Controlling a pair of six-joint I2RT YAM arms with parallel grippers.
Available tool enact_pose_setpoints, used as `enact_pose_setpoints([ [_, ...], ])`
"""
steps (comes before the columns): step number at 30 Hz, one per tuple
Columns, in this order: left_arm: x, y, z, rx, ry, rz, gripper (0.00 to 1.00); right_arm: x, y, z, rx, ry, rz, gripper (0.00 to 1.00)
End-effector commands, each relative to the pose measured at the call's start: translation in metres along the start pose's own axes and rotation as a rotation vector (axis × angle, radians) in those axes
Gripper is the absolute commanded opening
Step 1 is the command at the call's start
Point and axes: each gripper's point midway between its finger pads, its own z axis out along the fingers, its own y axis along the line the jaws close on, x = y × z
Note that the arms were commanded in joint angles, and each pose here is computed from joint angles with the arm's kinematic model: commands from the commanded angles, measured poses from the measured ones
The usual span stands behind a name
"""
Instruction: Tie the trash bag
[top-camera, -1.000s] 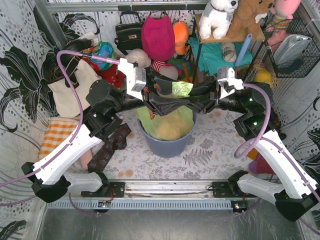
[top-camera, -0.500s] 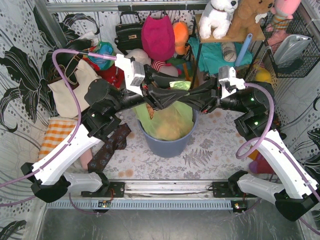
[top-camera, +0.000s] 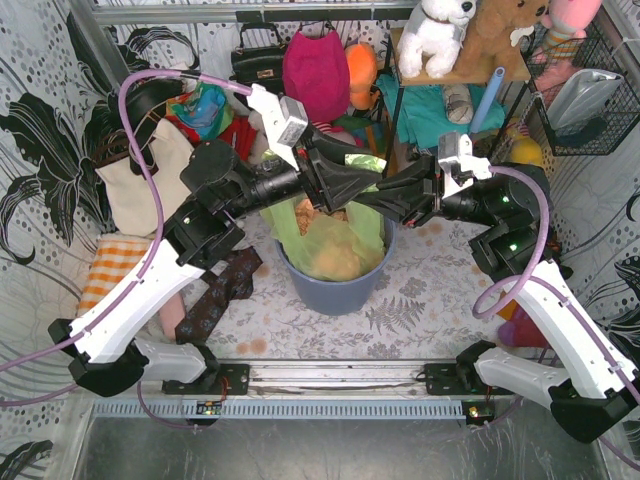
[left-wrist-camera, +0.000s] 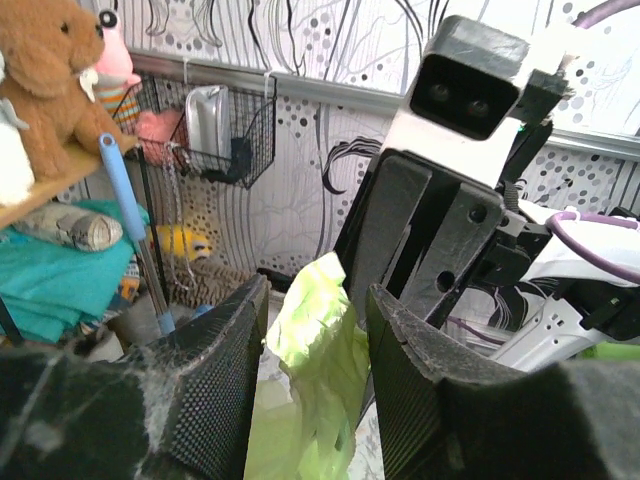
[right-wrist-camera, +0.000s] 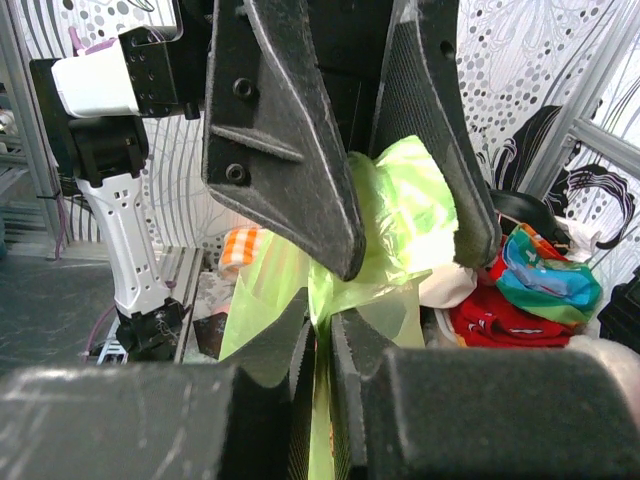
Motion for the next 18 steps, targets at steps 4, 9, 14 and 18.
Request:
enact_pose_setpoints([
  [4,-0.003,0.006,-0.011,-0.058,0.009,-0.093,0.51,-0.022,0.007,-0.004,-0.006,-0.032,-0.063,0.1],
  [9,-0.01,0.003,-0.014,-0.048,-0.018,-0.102,0.39,-0.022,0.007,-0.004,-0.004,-0.033,-0.064,0.1],
  [14,-0.013,0.0,-0.011,-0.023,-0.021,-0.093,0.3,-0.023,0.007,-0.005,0.0,-0.036,-0.065,0.1],
  [18,-0.016,-0.004,-0.011,-0.001,-0.033,-0.079,0.1,-0.022,0.006,-0.005,0.006,-0.034,-0.063,0.11],
])
